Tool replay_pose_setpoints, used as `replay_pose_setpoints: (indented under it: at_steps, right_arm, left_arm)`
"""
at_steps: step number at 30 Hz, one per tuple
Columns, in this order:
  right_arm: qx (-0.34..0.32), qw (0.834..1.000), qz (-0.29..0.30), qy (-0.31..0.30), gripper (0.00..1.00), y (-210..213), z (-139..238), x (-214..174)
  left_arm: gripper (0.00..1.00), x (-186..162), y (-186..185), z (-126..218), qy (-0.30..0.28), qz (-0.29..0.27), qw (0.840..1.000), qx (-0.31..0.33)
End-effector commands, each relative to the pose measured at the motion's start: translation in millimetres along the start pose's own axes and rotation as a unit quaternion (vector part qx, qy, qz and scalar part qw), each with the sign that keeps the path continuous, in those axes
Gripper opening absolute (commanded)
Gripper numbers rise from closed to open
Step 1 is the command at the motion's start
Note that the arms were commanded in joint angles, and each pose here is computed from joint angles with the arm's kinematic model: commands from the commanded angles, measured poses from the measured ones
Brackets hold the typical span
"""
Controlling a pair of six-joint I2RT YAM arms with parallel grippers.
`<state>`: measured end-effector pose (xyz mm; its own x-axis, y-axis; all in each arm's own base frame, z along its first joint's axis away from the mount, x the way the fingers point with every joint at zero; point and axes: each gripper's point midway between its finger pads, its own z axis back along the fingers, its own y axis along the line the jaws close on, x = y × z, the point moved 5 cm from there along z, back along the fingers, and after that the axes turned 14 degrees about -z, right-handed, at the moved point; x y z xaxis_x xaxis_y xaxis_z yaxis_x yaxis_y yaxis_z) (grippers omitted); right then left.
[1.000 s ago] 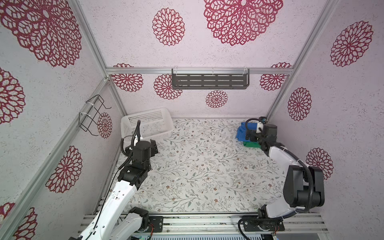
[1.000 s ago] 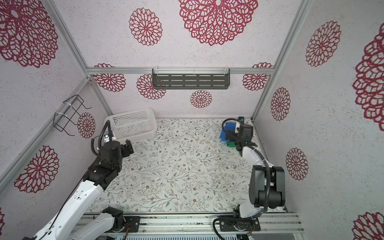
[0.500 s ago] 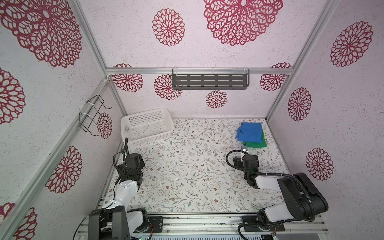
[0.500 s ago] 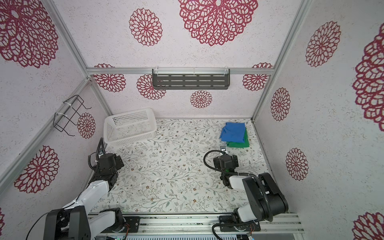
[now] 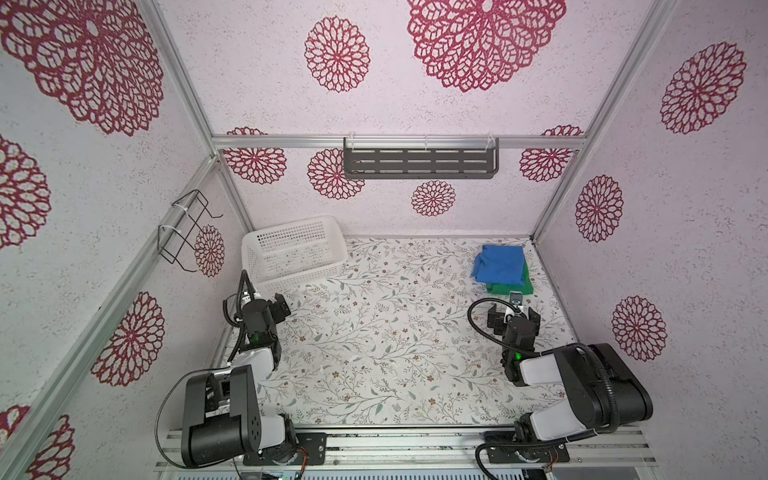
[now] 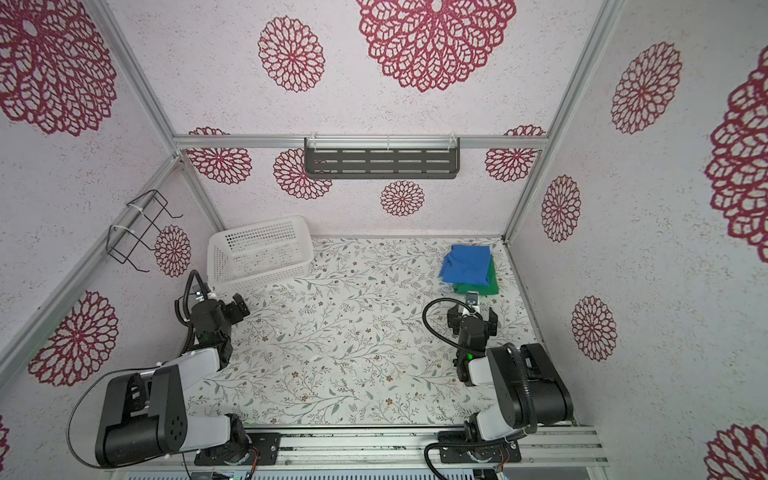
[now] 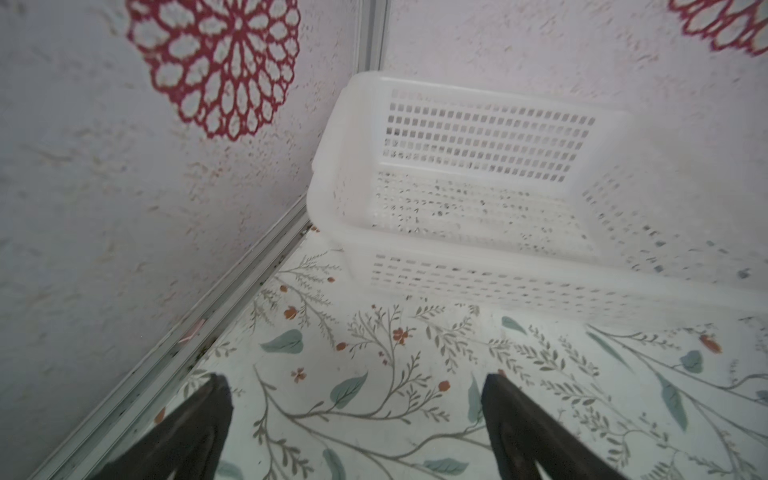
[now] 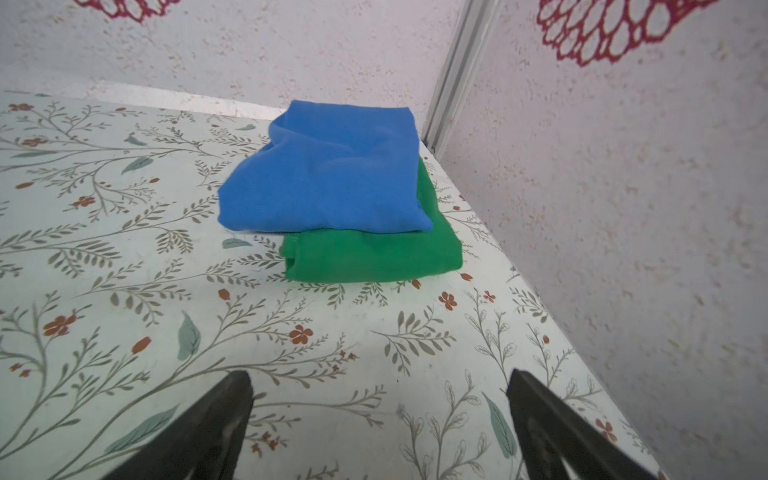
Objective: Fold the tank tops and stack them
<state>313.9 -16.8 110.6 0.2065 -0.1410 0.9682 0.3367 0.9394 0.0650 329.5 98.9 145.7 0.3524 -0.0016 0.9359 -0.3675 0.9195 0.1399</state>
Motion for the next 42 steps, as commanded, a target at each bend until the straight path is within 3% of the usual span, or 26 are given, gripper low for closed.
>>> replay_pose_setpoints:
  at_steps: [1,6,7,9,42]
  right_arm:
    - [0.026,0.998,-0.053,-0.038,0.99,3.7,-4.7,14.3]
    - [0.029,0.997,-0.055,-0.036,0.99,4.1,-6.5,14.9]
    - [0.03,0.997,-0.059,-0.029,0.99,4.0,-6.9,14.9]
    - [0.032,0.997,-0.059,-0.026,0.99,4.1,-8.3,14.1]
    - [0.03,0.997,-0.061,-0.034,0.99,1.8,-6.4,15.8]
  left_arm:
    - [0.98,5.1,-10.4,-2.9,-0.05,0.017,0.998,-0.046]
    - [0.98,-3.7,-29.6,-12.0,-0.043,-0.022,0.997,-0.059]
    - [0.97,-2.5,-35.3,-14.6,-0.063,-0.041,0.996,-0.054]
    - [0.97,-2.6,-43.8,-14.5,-0.036,-0.06,0.996,-0.052]
    - [0.97,-2.3,-43.8,-14.8,-0.047,-0.062,0.996,-0.046]
